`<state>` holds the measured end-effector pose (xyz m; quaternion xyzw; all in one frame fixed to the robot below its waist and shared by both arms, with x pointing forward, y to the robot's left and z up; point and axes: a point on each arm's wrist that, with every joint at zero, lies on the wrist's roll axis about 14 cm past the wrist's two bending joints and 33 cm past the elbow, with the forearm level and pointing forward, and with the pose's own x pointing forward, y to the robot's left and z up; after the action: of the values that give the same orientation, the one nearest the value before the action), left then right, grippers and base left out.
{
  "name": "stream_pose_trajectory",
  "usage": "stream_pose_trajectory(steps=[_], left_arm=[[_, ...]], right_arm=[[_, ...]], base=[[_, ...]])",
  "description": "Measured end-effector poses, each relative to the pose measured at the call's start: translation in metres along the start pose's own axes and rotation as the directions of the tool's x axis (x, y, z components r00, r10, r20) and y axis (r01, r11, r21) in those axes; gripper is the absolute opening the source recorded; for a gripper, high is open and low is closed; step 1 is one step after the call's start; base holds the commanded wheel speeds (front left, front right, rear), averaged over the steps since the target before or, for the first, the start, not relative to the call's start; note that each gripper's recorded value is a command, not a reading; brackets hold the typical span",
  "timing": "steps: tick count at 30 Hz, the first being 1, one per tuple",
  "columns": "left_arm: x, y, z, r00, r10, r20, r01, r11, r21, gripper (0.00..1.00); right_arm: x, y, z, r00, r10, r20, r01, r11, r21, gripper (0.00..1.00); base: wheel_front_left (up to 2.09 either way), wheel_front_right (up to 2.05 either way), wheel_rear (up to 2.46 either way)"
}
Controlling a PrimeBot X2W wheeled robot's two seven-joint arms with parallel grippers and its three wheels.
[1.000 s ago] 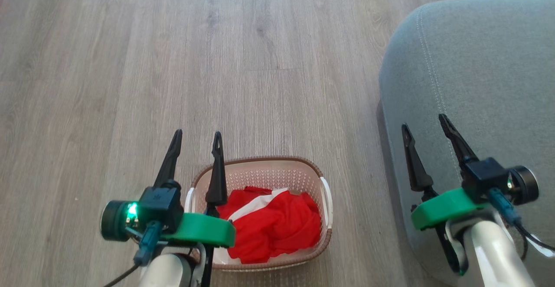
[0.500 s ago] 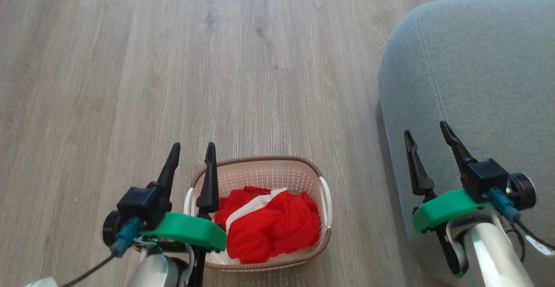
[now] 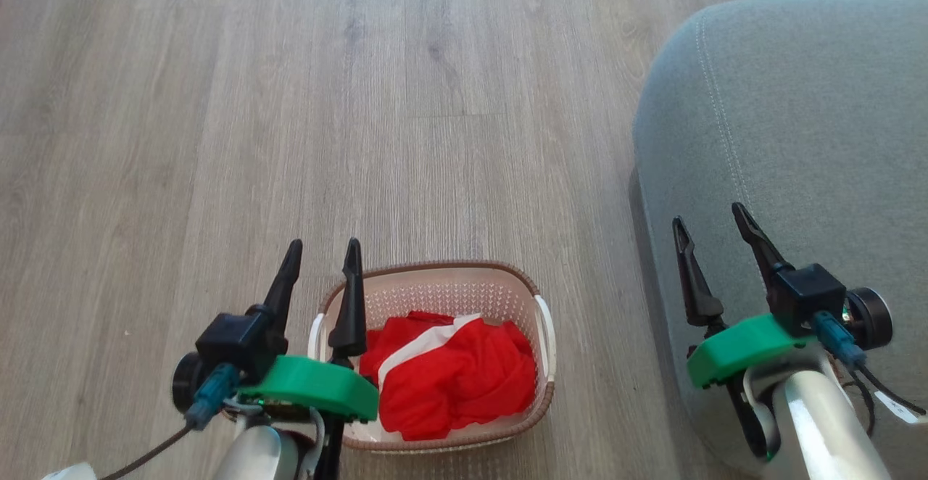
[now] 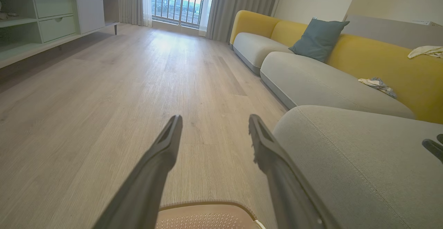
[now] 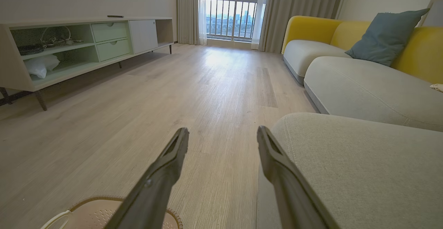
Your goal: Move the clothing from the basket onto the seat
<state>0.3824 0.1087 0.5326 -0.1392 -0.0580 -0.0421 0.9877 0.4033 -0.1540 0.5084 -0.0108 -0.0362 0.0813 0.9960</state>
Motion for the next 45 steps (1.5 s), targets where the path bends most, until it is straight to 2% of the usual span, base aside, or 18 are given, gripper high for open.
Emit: stream_pose_trajectory(steps=[11, 19, 26, 30, 31, 34, 40, 45], left_arm=[[0.003, 0.0, -0.014, 0.999, -0.001, -0.038, 0.001, 1.0, -0.001, 1.0], [0.017, -0.014, -0.058, 0.986, -0.062, -0.157, 0.064, 0.998, 0.005, 1.0], [0.041, -0.028, -0.112, 0.953, -0.131, -0.275, 0.147, 0.988, 0.039, 1.0], [0.053, -0.04, -0.159, 0.909, -0.19, -0.372, 0.227, 0.972, 0.058, 1.0], [0.053, -0.04, -0.159, 0.909, -0.19, -0.372, 0.227, 0.972, 0.058, 1.0], [0.058, -0.04, -0.199, 0.864, -0.214, -0.456, 0.274, 0.959, 0.07, 1.0], [0.038, -0.026, -0.289, 0.722, -0.219, -0.656, 0.36, 0.929, 0.087, 1.0], [0.025, -0.013, -0.346, 0.607, -0.215, -0.765, 0.44, 0.893, 0.098, 1.0]], right_arm=[[0.003, -0.006, -0.009, 1.0, -0.015, -0.024, 0.016, 1.0, 0.001, 1.0], [0.022, -0.034, -0.021, 0.996, -0.083, -0.041, 0.082, 0.997, -0.014, 1.0], [0.047, -0.065, -0.039, 0.991, -0.118, -0.06, 0.113, 0.991, -0.076, 1.0], [0.065, -0.076, -0.057, 0.989, -0.121, -0.08, 0.112, 0.988, -0.105, 1.0], [0.065, -0.076, -0.057, 0.989, -0.121, -0.08, 0.112, 0.988, -0.105, 1.0], [0.076, -0.08, -0.077, 0.988, -0.118, -0.104, 0.106, 0.988, -0.111, 1.0], [0.091, -0.078, -0.117, 0.983, -0.092, -0.156, 0.074, 0.99, -0.121, 1.0], [0.094, -0.073, -0.149, 0.976, -0.065, -0.207, 0.04, 0.991, -0.124, 1.0]], base=[[0.0, 0.0, 0.0], [0.0, 0.0, 0.0], [0.0, 0.0, 0.0], [0.0, 0.0, 0.0], [0.0, 0.0, 0.0], [0.0, 0.0, 0.0], [0.0, 0.0, 0.0], [0.0, 0.0, 0.0]])
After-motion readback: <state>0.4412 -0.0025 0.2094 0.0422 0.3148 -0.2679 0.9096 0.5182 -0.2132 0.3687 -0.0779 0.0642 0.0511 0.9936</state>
